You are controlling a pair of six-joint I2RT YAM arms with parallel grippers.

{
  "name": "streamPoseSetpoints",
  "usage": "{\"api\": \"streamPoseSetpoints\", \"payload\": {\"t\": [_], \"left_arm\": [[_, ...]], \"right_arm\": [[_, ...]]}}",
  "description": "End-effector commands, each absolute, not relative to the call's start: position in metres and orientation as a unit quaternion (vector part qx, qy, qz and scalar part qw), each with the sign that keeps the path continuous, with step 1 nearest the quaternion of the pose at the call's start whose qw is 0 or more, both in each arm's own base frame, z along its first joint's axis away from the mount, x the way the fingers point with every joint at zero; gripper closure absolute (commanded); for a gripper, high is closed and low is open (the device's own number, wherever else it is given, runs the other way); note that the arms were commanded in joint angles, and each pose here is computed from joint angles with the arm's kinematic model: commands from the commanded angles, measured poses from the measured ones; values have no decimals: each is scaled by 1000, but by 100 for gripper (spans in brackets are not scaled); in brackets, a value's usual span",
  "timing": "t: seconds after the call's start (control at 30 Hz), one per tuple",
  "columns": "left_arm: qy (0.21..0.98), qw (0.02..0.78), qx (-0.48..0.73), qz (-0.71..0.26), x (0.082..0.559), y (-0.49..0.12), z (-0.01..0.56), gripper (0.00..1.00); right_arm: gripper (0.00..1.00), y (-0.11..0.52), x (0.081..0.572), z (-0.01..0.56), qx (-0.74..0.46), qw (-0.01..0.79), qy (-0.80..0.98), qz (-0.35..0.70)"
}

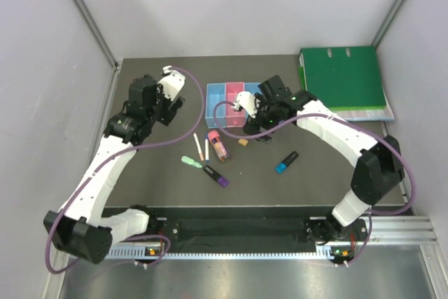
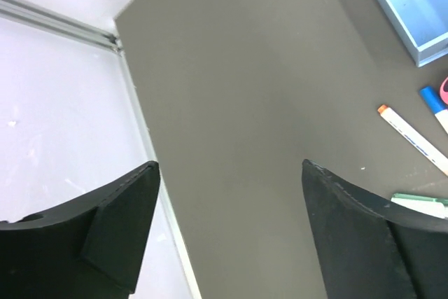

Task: Sort the stationery into containers
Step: Pick up the stationery from the center of the board.

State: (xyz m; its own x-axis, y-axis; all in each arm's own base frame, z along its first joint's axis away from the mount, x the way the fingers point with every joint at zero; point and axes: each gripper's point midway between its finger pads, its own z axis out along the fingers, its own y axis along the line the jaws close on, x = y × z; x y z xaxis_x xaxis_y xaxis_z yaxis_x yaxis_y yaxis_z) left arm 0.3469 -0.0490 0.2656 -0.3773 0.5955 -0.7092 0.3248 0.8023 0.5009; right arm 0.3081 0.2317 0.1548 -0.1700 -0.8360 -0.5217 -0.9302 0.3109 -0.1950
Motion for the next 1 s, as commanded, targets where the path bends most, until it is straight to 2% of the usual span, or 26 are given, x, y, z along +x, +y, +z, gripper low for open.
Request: {"api": "streamPoseSetpoints", "payload": {"t": [0.0, 0.2, 0.5, 0.97], "left_arm": [[801, 509, 289, 126, 322, -49, 294, 11], [798, 509, 298, 123, 300, -44, 304, 1], [797, 502, 307, 136, 291, -38, 309, 1], [789, 507, 311, 153, 295, -34, 314, 1]], "right_arm": [[7, 259, 322, 149, -584, 303, 749, 82], [3, 269, 334, 118, -578, 284, 762, 69], [2, 283, 339, 88, -576, 275, 765, 78], [8, 303, 335, 58, -583, 254, 766, 94]]}}
